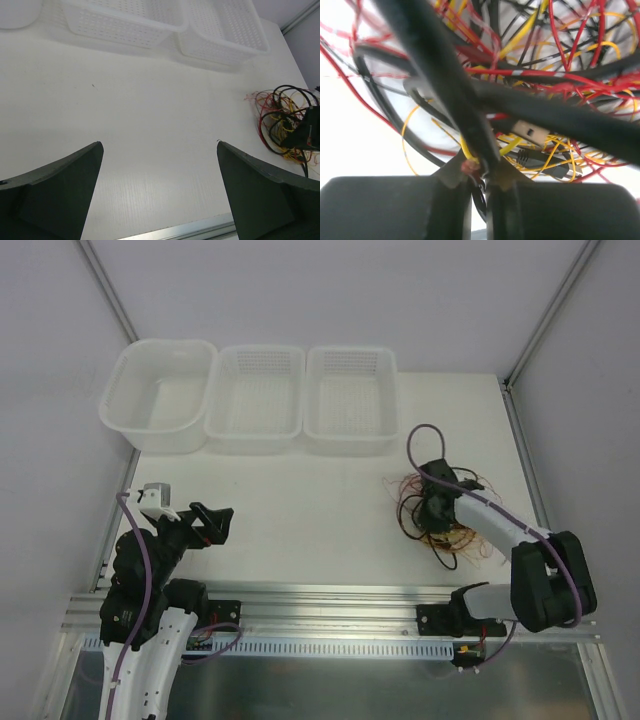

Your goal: Untangle the cables

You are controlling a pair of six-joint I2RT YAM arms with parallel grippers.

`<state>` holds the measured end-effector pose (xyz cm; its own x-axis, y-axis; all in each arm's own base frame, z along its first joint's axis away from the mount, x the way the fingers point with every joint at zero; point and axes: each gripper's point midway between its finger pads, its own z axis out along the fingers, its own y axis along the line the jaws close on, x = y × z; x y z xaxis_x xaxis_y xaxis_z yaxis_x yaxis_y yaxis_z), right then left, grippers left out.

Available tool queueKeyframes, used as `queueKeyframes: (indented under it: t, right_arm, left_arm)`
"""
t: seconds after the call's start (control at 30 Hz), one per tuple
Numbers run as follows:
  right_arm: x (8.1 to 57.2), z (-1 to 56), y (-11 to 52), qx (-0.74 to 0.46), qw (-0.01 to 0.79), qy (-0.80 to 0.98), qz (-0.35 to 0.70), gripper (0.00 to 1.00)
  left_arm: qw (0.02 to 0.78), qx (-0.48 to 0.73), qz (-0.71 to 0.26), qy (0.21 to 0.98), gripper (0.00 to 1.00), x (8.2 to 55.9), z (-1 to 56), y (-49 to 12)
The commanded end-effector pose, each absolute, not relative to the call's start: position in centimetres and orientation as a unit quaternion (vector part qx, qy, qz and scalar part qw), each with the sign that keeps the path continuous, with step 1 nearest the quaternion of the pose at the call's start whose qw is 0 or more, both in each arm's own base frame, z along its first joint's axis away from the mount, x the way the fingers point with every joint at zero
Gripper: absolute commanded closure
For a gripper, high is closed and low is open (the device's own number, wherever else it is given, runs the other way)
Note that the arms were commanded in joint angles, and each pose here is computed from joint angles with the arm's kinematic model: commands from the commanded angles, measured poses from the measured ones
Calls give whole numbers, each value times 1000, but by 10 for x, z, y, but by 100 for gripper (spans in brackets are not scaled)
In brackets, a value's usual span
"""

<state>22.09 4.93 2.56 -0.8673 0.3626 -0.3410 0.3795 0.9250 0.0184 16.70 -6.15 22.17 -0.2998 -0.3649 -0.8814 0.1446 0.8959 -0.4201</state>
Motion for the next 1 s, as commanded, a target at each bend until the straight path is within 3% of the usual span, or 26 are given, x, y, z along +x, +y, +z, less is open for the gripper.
queueKeyframes:
  t: [0.0,0.1,0.23,0.33,0.37,0.5,0.7,0.97]
  right_arm:
    - [225,33,131,64,178,981,50,99]
    - [210,48,202,-75,187,976,82,99]
    - [170,71,279,-254,189,944,93,87]
    - [155,81,309,-323,189,922,96,77]
    - [153,84,313,-334,191,918,95,72]
    - [147,108,319,-368,207,901,100,33]
    - [141,164,318,-361,267,879,161,5]
    - [158,185,279,-266,358,882,152,3]
  left_arm:
    - [598,-60,-226,767,1,169,229,-65]
    - [597,-60,-226,767,1,169,229,-66]
    - [597,-58,-228,767,1,169,229,-66]
    - [595,-56,-230,768,1,170,228,-67]
    - [594,-56,-231,769,1,170,228,-68]
    - [588,-47,-237,772,1,170,226,-72]
    - [543,1,-287,789,1,172,219,-97]
    - [422,28,-351,835,1,179,197,-129]
